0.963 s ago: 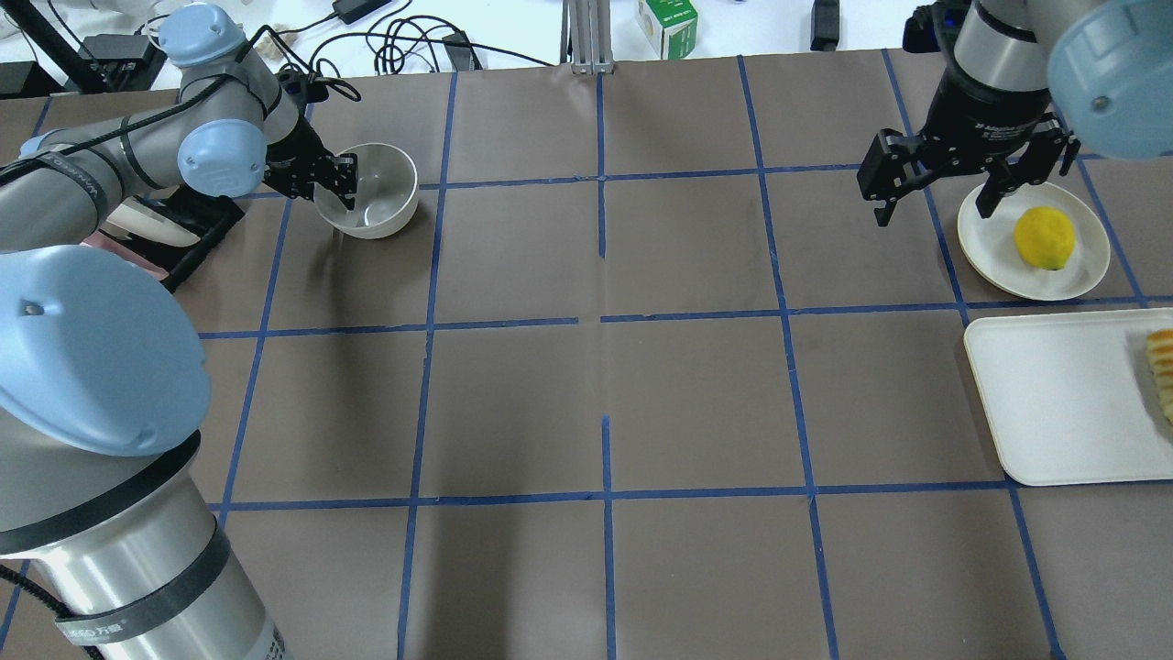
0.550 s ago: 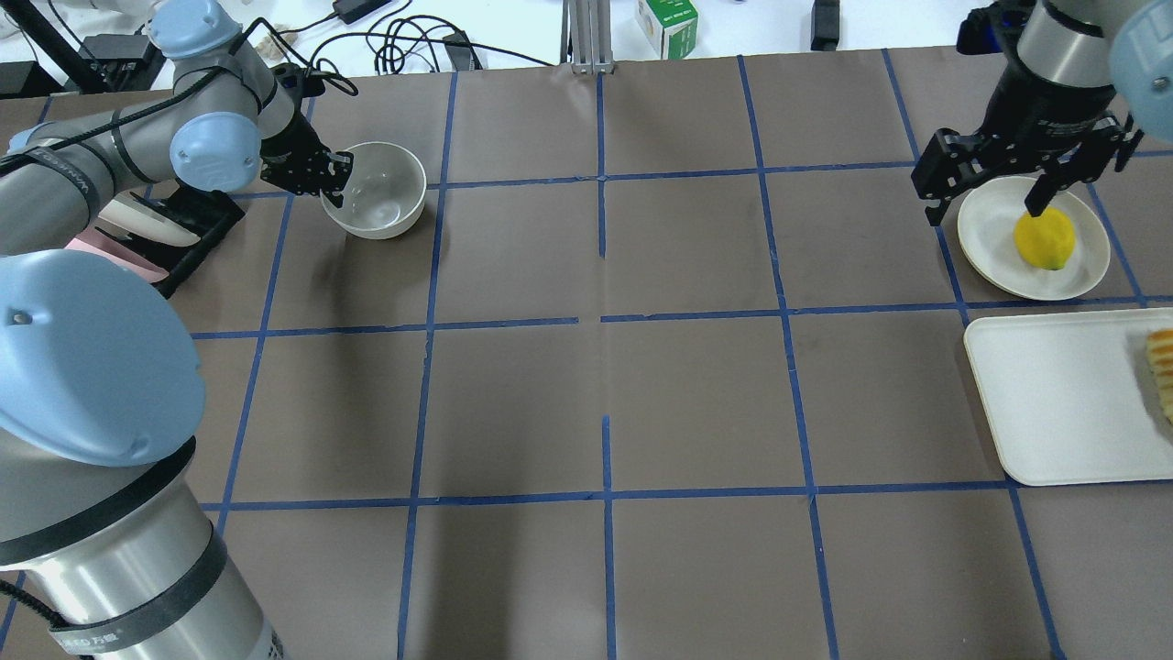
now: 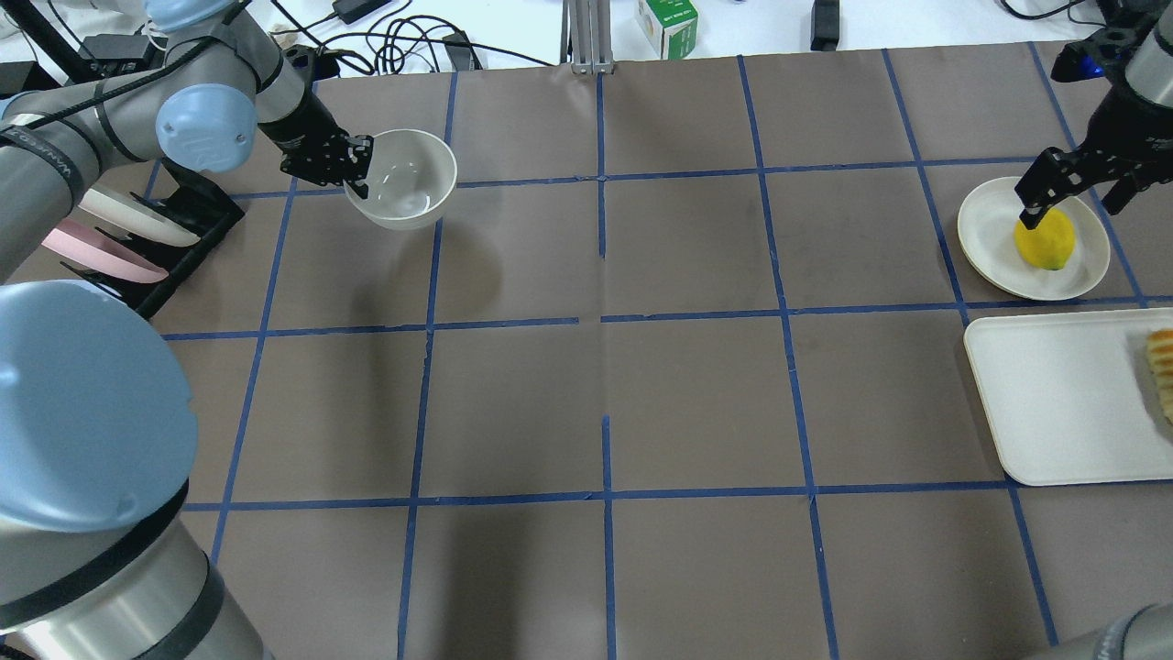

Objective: Place bowl and put lemon in it

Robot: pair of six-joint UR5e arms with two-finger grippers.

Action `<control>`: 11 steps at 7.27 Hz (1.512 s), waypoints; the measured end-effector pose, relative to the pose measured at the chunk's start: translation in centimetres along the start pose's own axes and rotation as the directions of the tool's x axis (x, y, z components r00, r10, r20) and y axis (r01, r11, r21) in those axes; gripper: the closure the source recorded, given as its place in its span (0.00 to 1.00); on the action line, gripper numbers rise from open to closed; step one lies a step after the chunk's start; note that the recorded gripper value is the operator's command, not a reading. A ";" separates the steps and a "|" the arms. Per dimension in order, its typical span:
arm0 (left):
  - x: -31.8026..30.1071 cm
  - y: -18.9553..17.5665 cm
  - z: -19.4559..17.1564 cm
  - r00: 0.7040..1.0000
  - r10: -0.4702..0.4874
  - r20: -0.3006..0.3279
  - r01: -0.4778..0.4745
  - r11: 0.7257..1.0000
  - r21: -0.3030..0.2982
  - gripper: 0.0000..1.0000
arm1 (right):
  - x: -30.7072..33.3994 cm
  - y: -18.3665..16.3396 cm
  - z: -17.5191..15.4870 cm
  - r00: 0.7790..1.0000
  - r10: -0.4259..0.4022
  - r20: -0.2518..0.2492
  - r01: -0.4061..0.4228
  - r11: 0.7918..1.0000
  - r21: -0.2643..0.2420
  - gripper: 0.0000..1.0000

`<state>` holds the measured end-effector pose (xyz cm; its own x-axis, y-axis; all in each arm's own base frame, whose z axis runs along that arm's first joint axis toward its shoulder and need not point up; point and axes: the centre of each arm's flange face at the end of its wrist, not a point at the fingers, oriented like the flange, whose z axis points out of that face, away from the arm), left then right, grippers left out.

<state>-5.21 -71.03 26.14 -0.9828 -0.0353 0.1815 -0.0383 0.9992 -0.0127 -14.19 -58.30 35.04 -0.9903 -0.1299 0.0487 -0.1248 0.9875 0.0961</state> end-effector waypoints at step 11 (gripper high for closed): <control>20.6 15.1 9.0 0.998 -0.054 -0.041 0.054 0.998 -0.022 0.91 | 7.1 -7.4 14.5 0.995 0.097 -0.016 -0.096 0.995 0.040 1.00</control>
<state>-27.65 -56.85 20.80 -0.9710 -0.0888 0.2221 -0.0868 0.9960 0.0188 -21.14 -65.21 20.30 -0.9966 -0.0354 0.0740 -0.0317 0.9982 0.0510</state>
